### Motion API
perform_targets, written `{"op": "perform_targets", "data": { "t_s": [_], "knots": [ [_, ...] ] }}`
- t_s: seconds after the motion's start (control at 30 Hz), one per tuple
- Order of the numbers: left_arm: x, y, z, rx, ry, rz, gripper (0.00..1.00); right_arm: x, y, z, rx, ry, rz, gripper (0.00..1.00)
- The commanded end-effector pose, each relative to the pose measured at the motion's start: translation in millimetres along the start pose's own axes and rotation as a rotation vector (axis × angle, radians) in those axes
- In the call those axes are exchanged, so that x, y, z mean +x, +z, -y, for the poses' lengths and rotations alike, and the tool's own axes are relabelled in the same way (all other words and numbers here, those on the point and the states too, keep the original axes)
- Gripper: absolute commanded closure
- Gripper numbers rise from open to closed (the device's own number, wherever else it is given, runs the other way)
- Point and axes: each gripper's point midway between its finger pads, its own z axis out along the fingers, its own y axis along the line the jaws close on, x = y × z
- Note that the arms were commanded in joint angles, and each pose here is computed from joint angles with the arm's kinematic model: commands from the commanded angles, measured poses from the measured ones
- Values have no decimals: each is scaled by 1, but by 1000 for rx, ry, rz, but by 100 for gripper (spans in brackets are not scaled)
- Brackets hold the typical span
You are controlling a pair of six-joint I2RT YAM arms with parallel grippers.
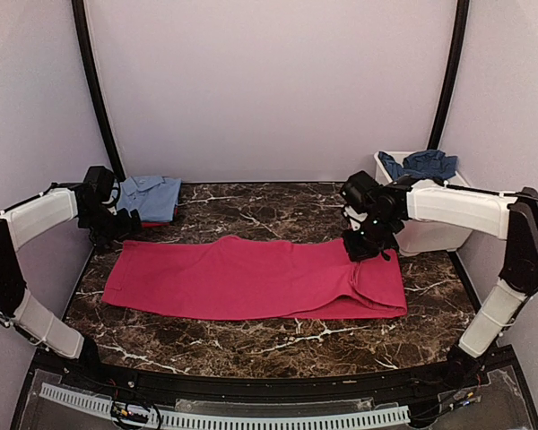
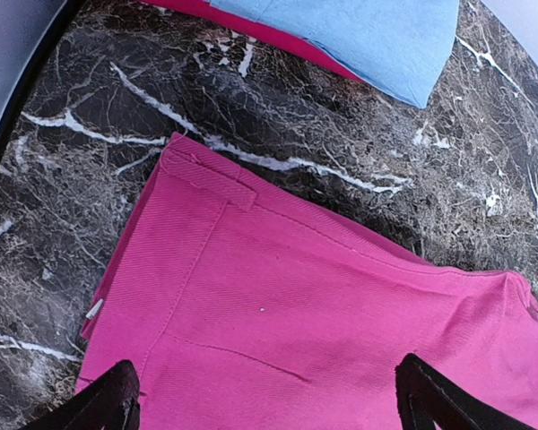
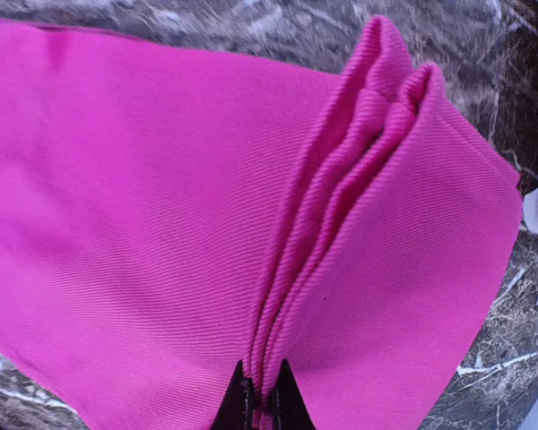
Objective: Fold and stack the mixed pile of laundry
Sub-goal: Pick up the 1/3-rectangle-folded trousers from the center of the board.
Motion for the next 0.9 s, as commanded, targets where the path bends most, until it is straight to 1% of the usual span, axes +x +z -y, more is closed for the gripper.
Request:
{"op": "perform_targets", "data": {
  "t_s": [0.0,0.03,0.1,0.17,0.23,0.4,0.47,0.57,0.63,0.67,0.73,0.8,0.87],
  "knots": [
    [3,6,1,38,-20,-41,1,-35,-51,-25,-161,-28,129,100],
    [3,6,3,48,-19,-47,1,-40,-57,-33,-188,-39,140,100],
    [3,8,3,54,-23,-50,1,-45,-58,-40,-204,-52,136,97],
    [3,8,4,61,-25,-51,1,-44,-50,-39,-182,-58,110,100],
    [3,7,5,63,-23,-50,1,-36,-34,-34,-144,-65,74,100],
    [3,7,6,70,-16,-47,1,-3,20,-25,-91,-83,-53,100],
    [3,8,7,77,-16,-51,1,7,32,-22,-79,-81,-84,100],
    [6,11,8,85,-17,-64,1,10,38,-25,-101,-72,-75,88],
    [6,13,8,85,-18,-70,1,5,40,-28,-130,-57,-63,77],
    [7,13,8,85,-18,-72,1,1,40,-29,-135,-51,-55,73],
    [6,13,9,86,-20,-68,1,-4,42,-30,-139,-42,-44,71],
    [5,10,9,86,-21,-61,1,-7,38,-36,-178,-35,-38,70],
    [4,8,8,86,-20,-53,1,-10,34,-36,-191,-22,-24,71]
  ]
}}
